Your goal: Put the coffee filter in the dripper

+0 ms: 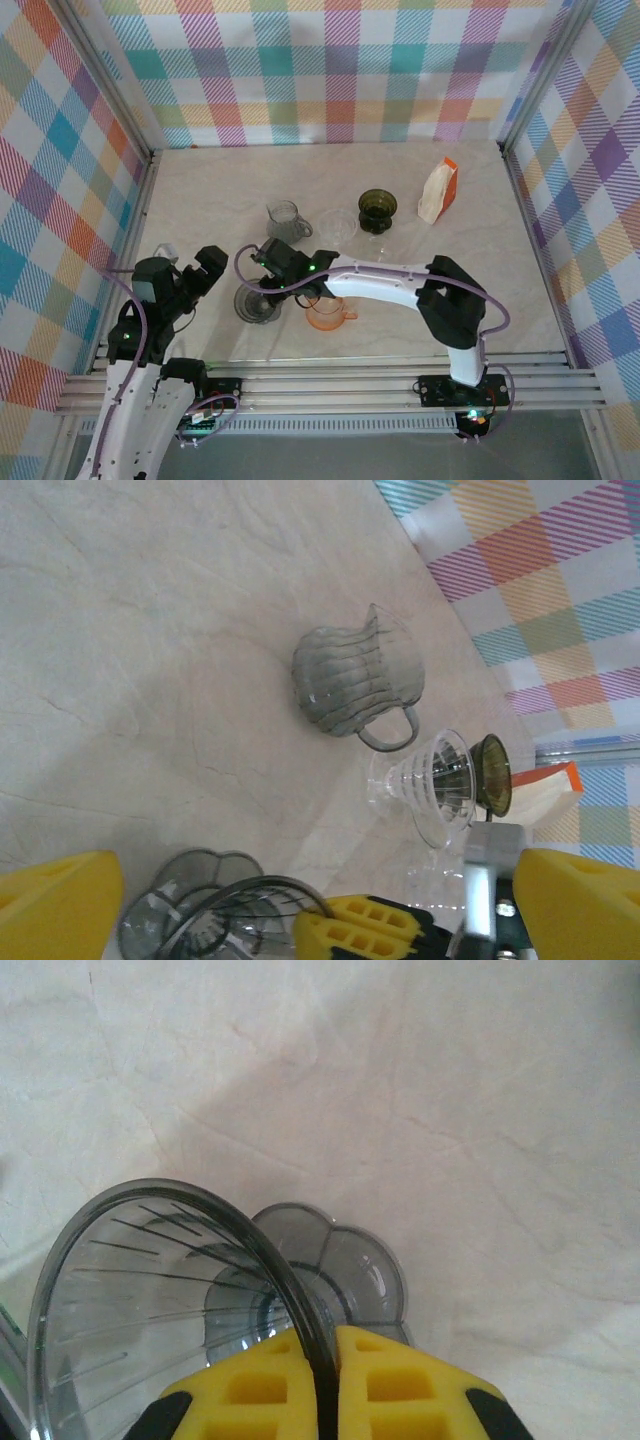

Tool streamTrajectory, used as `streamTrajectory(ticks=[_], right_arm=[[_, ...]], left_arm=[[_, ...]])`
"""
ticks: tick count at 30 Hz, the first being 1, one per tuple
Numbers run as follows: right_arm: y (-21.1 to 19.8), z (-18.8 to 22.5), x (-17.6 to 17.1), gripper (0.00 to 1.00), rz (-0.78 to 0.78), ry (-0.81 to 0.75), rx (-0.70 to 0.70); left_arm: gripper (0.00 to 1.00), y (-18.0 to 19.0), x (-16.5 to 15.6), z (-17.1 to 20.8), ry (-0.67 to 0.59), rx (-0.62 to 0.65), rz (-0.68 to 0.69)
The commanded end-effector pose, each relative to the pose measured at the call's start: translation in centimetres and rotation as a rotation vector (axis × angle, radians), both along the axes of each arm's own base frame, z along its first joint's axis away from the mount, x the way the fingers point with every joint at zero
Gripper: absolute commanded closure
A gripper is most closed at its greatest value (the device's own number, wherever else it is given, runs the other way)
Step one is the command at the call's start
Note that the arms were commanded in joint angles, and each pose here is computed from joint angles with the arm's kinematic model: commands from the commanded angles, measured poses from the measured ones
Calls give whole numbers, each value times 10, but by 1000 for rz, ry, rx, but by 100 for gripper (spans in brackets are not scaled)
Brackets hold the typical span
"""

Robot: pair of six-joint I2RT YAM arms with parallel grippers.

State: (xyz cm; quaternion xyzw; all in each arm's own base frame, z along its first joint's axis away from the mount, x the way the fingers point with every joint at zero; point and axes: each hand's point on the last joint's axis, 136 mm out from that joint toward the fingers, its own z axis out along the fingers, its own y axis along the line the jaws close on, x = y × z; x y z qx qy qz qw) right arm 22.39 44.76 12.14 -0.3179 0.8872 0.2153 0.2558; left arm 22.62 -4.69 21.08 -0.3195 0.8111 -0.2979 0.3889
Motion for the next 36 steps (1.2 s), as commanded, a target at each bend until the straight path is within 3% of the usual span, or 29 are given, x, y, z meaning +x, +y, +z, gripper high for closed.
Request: streamTrajectory(ticks=[1,8,14,24,31,36], right_arm=[[-25,58,11,100,-123,-74,83],[-86,100,1,100,-247,8,132],[-124,102,-12,100,-293,146,104],[-144,74,-26,100,-345,312,53],[-148,62,-22,100,-370,334,90],[-155,62,-13,100,-368,266,92]], left_arm=[[0,-6,2,15,-38,0,-38],[0,-40,21,17,-105,-112,-134],[0,-82,27,4,-74,-10,-232],[0,-63,16,2,-104,26,-166],[0,-55,9,0,-107,56,-156],[0,-56,8,0,-110,54,-159]])
